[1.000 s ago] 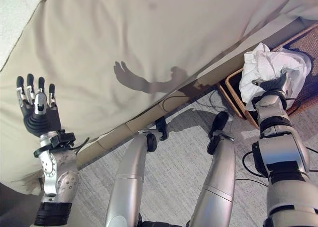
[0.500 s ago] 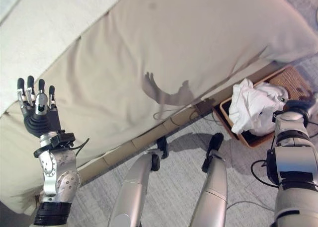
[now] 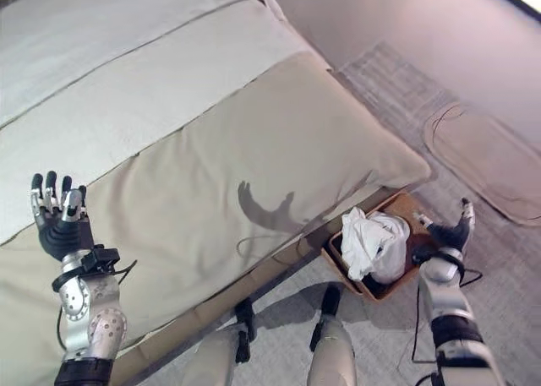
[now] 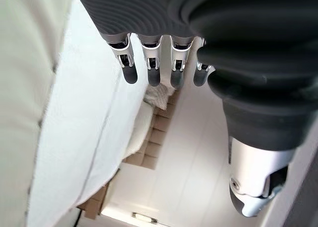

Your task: Pick up clothes into the bucket

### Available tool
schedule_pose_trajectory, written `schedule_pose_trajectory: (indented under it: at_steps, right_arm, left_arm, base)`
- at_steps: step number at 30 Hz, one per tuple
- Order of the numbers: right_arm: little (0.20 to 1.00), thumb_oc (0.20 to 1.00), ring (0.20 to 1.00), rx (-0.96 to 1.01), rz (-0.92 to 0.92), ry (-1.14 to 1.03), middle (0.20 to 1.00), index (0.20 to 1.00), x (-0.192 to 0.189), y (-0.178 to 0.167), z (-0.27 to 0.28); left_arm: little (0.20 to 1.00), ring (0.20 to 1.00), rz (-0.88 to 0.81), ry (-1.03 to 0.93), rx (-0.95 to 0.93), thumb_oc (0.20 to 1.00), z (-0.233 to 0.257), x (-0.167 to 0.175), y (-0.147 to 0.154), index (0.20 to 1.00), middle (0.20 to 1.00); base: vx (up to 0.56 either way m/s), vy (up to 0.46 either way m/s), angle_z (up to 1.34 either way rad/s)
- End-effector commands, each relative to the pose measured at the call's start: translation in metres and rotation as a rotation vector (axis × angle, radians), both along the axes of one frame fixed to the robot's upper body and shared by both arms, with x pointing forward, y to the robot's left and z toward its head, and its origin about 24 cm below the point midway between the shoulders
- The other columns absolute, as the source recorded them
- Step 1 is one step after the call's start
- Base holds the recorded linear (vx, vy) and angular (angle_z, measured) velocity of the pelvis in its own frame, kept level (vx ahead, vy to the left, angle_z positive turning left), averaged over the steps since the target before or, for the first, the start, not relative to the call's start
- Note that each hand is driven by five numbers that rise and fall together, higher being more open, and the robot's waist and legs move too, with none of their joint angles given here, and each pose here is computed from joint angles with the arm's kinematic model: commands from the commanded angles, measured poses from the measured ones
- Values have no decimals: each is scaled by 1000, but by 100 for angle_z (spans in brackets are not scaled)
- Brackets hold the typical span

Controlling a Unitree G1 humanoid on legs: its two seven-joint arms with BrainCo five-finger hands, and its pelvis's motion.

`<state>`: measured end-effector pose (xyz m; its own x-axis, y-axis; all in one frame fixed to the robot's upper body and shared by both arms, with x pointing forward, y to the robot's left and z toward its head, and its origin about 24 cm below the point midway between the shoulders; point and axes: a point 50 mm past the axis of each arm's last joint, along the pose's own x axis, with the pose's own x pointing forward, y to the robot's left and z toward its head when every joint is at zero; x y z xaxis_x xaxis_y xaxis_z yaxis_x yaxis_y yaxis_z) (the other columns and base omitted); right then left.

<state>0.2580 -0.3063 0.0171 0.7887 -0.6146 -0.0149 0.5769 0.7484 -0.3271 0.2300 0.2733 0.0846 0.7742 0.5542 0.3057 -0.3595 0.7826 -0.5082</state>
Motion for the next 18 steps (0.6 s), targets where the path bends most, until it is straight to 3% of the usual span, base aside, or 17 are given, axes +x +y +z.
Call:
schedule_pose_trajectory:
  at_steps: [1, 7, 14, 18]
  right_arm:
    - [1000, 1000, 1000, -15, 144, -102, 1000, 1000, 7, 18, 14]
    - [1000, 1000, 1000, 148, 380, -46, 1000, 1000, -7, 79, -17]
    - [1000, 1000, 1000, 170, 504, 76, 1000, 1000, -21, 108, -43]
    - [1000, 1000, 1000, 194, 526, 176, 1000, 1000, -35, 114, -63]
  left_arm:
    - [1000, 1000, -16, -8, 134, 1000, 9, -4, 6, 1000, 1000]
    - [1000, 1000, -87, 138, 184, 1000, -18, -7, -6, 1000, 1000]
    - [1000, 1000, -194, 264, 211, 1000, -46, -10, -26, 1000, 1000]
    - [1000, 1000, -265, 430, 236, 1000, -79, -15, -38, 1000, 1000]
  base:
    - [107, -16, 2]
    - [65, 10, -3]
    - [36, 11, -6]
    - [53, 3, -4]
